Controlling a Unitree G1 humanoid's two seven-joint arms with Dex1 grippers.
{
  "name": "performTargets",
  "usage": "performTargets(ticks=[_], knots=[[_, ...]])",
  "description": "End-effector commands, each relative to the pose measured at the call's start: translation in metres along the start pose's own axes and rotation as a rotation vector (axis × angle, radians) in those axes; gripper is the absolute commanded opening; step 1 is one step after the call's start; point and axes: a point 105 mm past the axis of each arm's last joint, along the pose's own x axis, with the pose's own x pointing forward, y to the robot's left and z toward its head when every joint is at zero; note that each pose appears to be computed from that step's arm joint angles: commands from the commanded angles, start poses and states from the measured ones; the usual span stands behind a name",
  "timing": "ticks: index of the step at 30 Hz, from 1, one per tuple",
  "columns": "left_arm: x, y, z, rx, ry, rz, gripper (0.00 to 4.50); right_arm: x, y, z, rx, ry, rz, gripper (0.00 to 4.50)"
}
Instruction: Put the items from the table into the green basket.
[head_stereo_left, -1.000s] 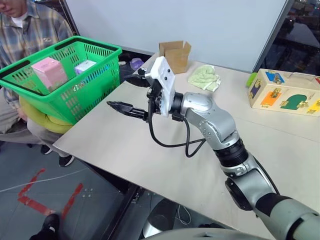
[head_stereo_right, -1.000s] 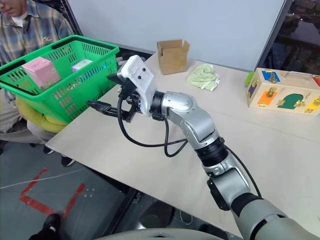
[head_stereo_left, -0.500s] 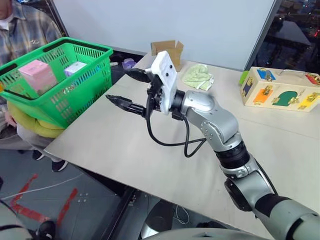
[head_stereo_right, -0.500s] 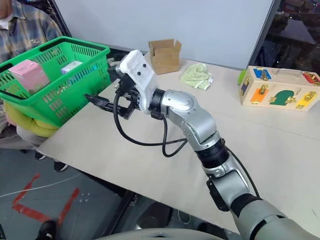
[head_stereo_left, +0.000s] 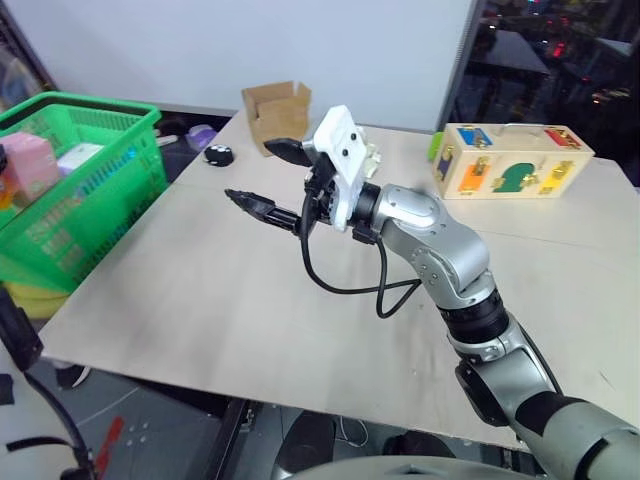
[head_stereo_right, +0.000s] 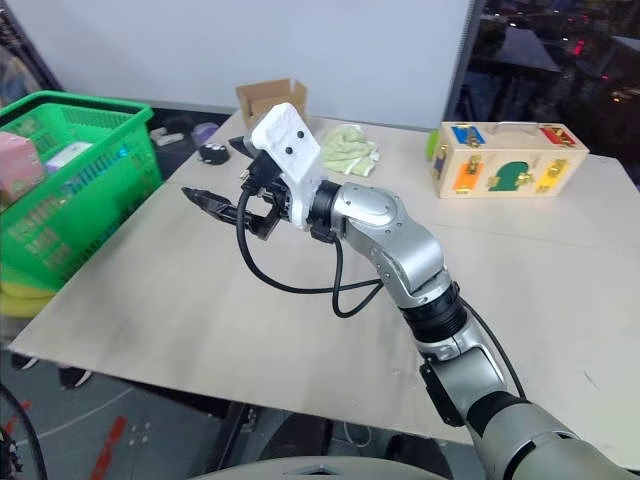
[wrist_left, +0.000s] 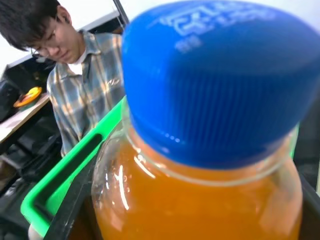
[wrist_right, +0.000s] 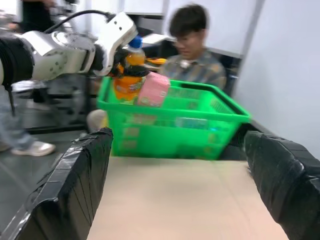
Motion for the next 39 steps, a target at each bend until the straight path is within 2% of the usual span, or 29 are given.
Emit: performTargets(ticks=[1, 7, 10, 13, 17, 19, 22, 25, 30, 34, 39], knots=[[-0.004, 0.021, 0.023, -0.037, -0.100, 0.074, 4.47, -0.007, -0.004, 0.014, -0.021, -0.041, -0.036, 4.50], [-0.010, 0.021, 0.043, -0.213, -0.250, -0.016, 4.47, -0.008, 0.000, 0.014, -0.029, -0.043, 0.013, 4.50], [-0.014, 0.018, 0.040, -0.273, -0.300, -0.079, 4.47, -0.011, 0.003, 0.011, -0.030, -0.036, 0.058, 4.50], [-0.019, 0.005, 0.026, -0.281, -0.319, -0.189, 4.47, -0.013, 0.003, 0.007, -0.040, -0.019, 0.086, 4.50], [-0.039, -0.041, 0.003, -0.341, -0.352, -0.475, 4.47, -0.018, 0.000, 0.001, -0.055, 0.005, 0.095, 4.50], [-0.065, -0.078, -0.007, -0.329, -0.340, -0.631, 4.47, -0.021, -0.004, -0.002, -0.054, 0.016, 0.079, 4.50], [-0.127, -0.142, -0.014, -0.325, -0.287, -0.840, 4.47, -0.034, -0.013, -0.011, -0.053, 0.052, 0.038, 4.50], [-0.186, -0.192, -0.007, -0.350, -0.259, -1.000, 4.47, -0.057, -0.025, -0.026, -0.060, 0.118, -0.018, 4.50], [-0.232, -0.231, 0.004, -0.426, -0.215, -1.066, 4.47, -0.103, -0.038, -0.045, -0.084, 0.234, -0.091, 4.50], [-0.255, -0.249, -0.006, -0.394, -0.146, -1.152, 4.47, -0.146, -0.048, -0.058, -0.090, 0.344, -0.179, 4.50], [-0.270, -0.258, -0.019, -0.381, -0.072, -1.236, 4.47, -0.187, -0.052, -0.070, -0.086, 0.457, -0.276, 4.50]])
